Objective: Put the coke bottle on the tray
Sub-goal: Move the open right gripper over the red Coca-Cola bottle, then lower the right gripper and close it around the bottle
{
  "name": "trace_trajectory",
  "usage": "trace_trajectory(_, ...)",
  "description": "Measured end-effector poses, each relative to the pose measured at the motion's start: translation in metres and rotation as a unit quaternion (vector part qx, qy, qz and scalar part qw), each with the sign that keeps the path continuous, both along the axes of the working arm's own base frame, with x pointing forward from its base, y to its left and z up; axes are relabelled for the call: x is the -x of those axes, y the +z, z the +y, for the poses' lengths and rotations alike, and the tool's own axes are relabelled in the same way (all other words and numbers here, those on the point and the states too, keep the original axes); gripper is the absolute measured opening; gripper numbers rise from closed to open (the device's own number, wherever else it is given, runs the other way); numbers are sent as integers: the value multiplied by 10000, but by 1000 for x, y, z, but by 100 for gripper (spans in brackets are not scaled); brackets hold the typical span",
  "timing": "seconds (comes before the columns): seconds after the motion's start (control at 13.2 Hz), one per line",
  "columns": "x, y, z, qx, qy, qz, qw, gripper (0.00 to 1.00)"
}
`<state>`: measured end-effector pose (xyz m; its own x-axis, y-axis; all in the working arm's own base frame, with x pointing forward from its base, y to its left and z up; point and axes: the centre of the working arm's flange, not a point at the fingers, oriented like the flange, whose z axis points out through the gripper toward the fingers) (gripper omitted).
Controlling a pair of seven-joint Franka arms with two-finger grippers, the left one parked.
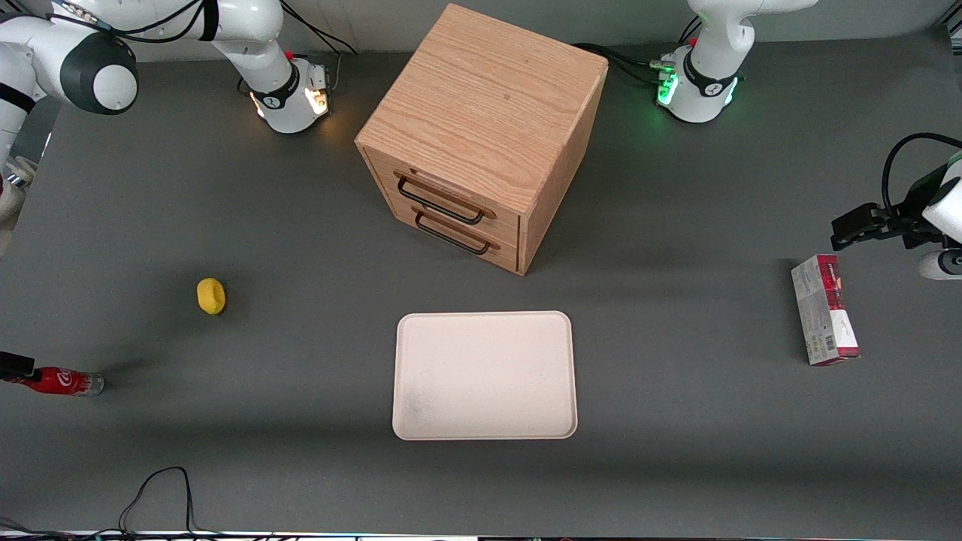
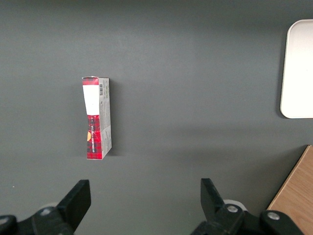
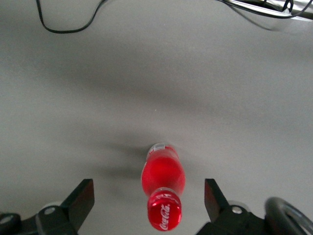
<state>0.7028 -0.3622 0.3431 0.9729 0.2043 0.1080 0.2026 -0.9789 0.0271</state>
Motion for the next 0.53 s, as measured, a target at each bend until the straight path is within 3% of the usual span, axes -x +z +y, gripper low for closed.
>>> trace_trajectory(0.53,6,-12,-13,-30,-82,45,10000,100)
